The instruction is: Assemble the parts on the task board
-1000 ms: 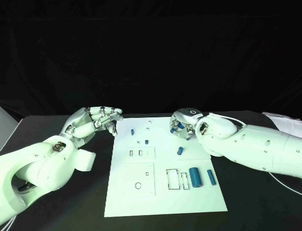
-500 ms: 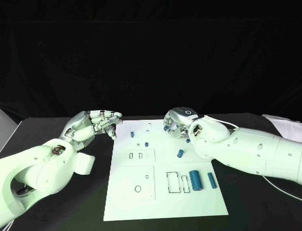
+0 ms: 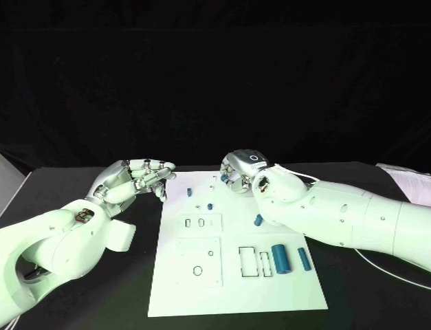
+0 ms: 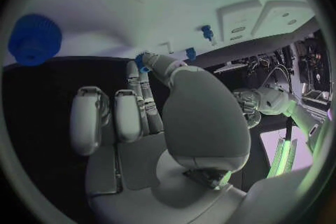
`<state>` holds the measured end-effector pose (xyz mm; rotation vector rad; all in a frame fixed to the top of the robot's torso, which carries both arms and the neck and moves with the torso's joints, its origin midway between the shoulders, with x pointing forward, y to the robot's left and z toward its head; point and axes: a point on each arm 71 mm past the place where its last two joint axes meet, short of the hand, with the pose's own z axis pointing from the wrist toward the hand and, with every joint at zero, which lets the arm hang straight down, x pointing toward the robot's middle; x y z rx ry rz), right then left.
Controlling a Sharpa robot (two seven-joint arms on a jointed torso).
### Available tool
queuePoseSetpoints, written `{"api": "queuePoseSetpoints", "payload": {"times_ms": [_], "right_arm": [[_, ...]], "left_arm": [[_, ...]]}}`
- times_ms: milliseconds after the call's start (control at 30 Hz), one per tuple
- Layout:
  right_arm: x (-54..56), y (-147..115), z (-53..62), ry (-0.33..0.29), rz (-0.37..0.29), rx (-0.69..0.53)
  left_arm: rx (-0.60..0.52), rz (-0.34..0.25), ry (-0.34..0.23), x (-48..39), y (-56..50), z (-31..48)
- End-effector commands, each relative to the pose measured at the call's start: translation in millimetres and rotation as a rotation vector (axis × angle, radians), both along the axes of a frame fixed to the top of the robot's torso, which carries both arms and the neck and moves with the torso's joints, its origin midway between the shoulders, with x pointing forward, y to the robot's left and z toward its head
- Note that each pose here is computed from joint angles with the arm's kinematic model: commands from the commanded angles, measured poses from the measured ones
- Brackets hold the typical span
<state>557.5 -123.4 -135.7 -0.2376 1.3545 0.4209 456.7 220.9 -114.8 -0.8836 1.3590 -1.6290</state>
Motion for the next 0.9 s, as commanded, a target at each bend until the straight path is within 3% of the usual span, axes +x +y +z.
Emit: {"api": "queuePoseSetpoints", "payload": {"times_ms": [33, 900], "right_arm": [[1.6, 3, 2.3, -0.031, -0.010, 0.003], [4.9, 20, 2.9, -0.030, 0.004, -0.016]], "left_arm": [[0.000, -0.027, -0.006, -1.2, -3.3, 0.9], [0.006, -0.039, -0.005, -1.3, -5.6, 0.7]]}}
